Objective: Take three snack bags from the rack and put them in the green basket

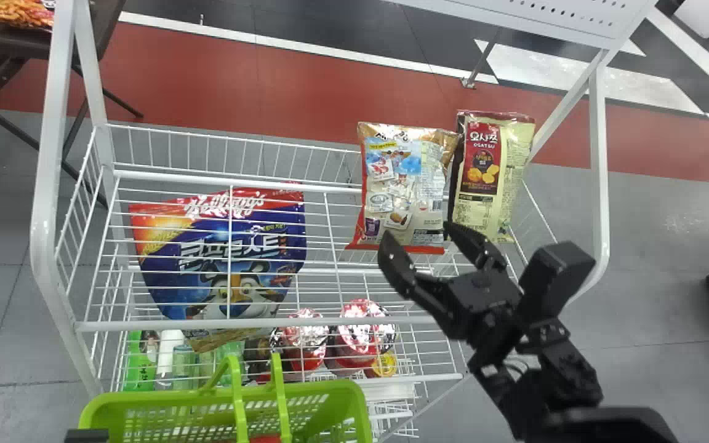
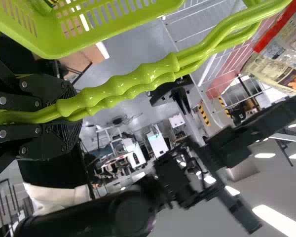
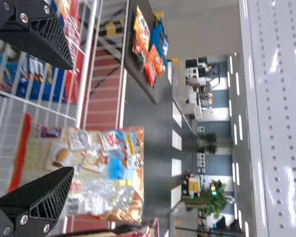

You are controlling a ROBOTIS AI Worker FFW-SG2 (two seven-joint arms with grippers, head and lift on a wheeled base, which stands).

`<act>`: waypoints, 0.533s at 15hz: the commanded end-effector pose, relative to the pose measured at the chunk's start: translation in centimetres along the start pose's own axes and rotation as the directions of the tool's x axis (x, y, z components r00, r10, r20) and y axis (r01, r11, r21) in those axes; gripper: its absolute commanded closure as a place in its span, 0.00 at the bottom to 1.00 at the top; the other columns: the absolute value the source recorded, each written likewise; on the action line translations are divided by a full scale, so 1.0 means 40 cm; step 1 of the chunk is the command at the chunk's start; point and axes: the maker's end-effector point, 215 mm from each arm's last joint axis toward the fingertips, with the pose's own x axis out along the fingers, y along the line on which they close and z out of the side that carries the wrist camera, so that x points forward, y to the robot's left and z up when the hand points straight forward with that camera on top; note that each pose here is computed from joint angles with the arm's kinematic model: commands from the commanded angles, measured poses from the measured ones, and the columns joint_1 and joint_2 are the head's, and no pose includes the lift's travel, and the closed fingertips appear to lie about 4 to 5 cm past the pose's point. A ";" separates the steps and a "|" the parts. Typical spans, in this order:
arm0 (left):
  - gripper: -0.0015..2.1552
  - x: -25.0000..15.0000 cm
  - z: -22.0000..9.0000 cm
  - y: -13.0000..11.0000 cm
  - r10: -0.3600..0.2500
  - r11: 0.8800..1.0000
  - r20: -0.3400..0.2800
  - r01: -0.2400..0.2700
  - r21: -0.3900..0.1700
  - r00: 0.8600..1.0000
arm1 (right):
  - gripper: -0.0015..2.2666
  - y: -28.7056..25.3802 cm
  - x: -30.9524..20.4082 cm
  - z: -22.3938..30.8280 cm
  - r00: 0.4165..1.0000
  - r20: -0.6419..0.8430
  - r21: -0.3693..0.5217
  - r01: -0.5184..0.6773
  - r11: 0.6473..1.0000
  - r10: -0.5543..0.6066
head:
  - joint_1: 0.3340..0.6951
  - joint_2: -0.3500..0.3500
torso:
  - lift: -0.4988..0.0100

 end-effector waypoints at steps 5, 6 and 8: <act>0.98 -0.004 -0.020 -0.004 0.004 1.000 -0.033 -0.003 0.007 0.999 | 0.04 -0.172 0.153 -0.048 0.985 -0.045 -0.007 0.165 0.986 -0.165 | 1.00 0.00 | 0.97; 0.98 -0.004 -0.020 -0.004 0.004 1.000 -0.033 -0.003 0.007 0.999 | 0.04 -0.173 0.171 -0.059 0.985 -0.060 -0.005 0.164 0.986 -0.164 | 1.00 0.00 | 0.97; 0.98 -0.002 -0.022 -0.005 0.004 1.000 -0.035 -0.004 0.007 0.999 | 0.04 -0.183 0.203 -0.078 0.982 -0.078 -0.018 0.170 0.985 -0.171 | 1.00 0.00 | 0.97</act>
